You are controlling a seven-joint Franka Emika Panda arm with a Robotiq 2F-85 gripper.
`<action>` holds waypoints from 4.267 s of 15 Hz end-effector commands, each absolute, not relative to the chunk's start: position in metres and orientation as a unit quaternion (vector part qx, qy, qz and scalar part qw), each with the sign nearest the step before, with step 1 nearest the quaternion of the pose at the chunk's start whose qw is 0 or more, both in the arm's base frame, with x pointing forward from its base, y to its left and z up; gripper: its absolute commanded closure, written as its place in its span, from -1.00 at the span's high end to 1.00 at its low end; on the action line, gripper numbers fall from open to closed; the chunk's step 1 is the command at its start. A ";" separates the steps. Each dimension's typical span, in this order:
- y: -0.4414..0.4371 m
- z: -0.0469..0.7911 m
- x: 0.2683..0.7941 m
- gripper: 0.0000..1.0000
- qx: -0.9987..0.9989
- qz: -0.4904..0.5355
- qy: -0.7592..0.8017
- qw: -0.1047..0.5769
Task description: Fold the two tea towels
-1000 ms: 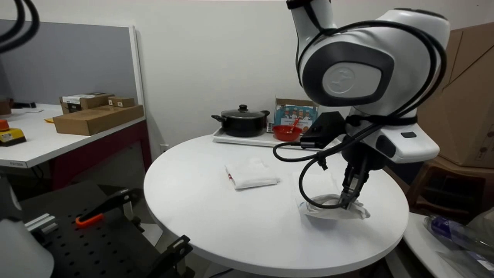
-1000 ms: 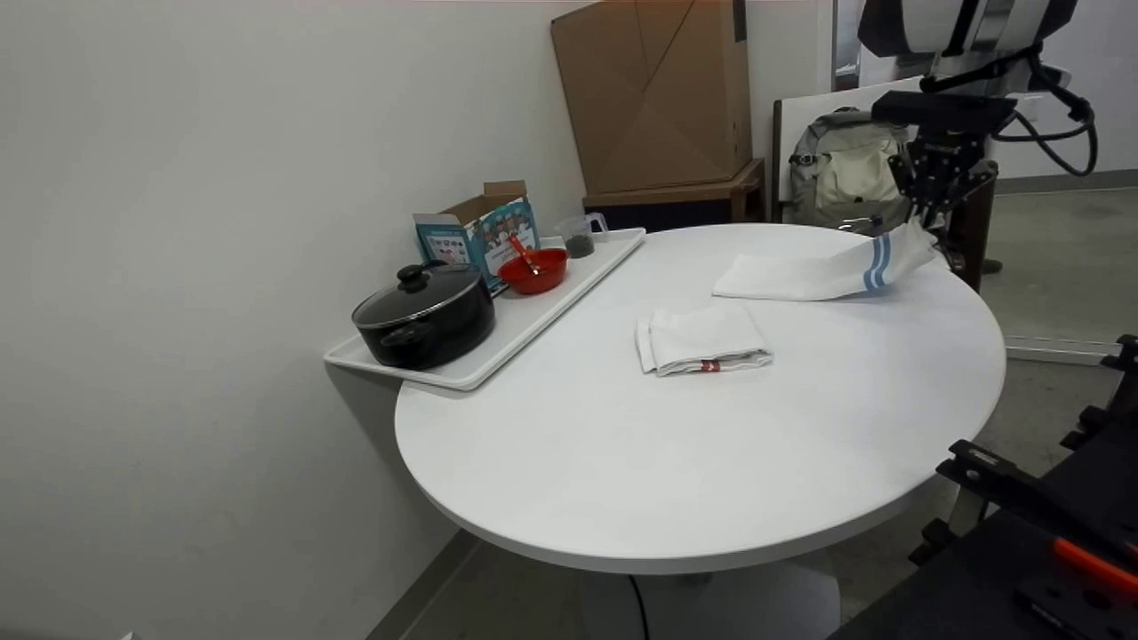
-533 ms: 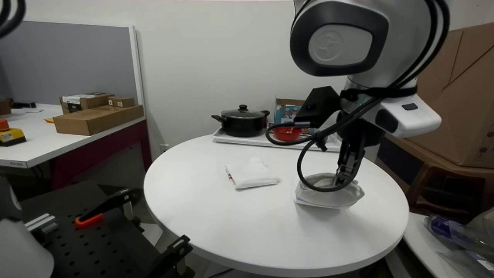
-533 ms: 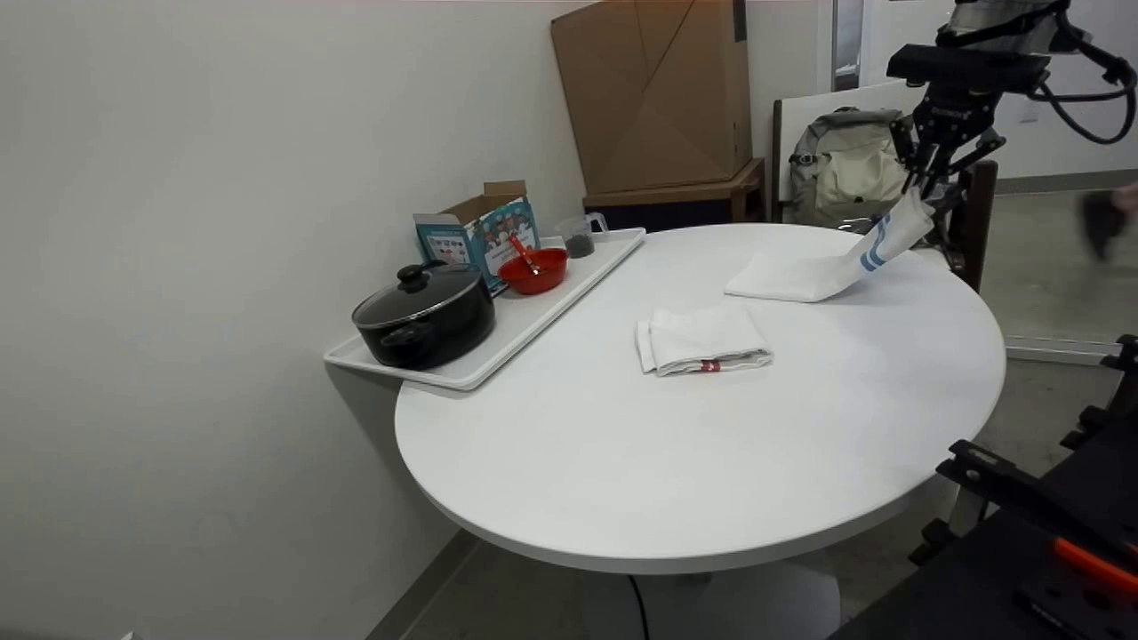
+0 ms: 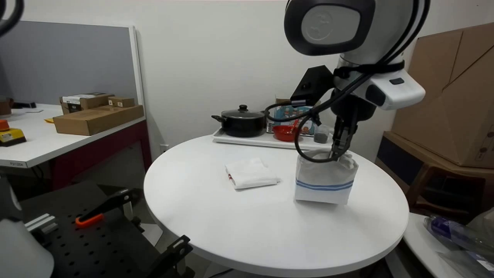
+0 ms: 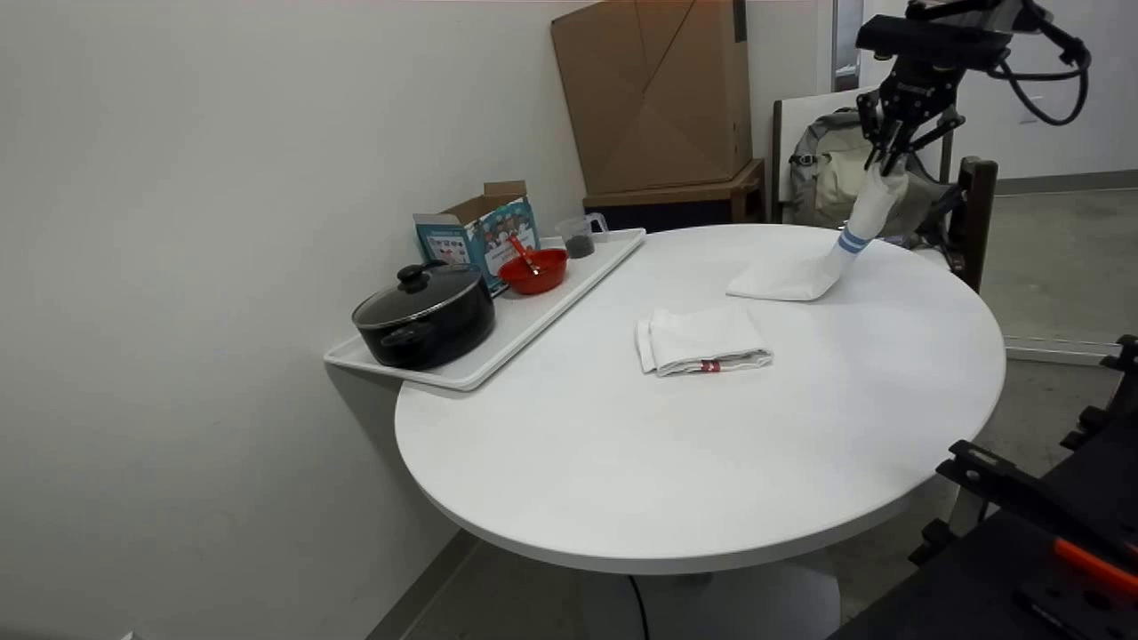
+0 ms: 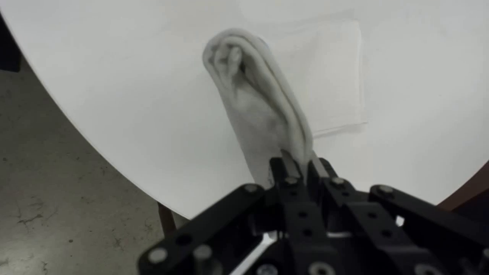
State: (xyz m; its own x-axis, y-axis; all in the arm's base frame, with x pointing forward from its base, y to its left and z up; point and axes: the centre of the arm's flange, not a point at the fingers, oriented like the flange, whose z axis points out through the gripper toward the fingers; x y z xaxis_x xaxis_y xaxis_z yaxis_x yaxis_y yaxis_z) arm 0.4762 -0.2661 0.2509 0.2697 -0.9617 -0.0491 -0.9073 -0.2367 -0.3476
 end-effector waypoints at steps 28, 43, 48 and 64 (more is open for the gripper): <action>-0.213 0.213 0.727 -0.96 -0.740 -0.087 0.650 0.149; -0.154 0.146 0.770 -0.96 -0.794 -0.090 0.593 0.096; -0.141 0.132 0.779 -0.21 -0.808 -0.093 0.576 0.082; -0.166 0.185 0.682 1.00 -0.884 -0.083 0.458 0.049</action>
State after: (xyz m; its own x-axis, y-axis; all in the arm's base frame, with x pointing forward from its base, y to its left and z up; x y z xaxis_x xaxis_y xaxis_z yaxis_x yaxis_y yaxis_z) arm 0.7352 -0.1591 0.1502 0.5010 -0.8613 0.0843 -0.8384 -0.5073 -0.1993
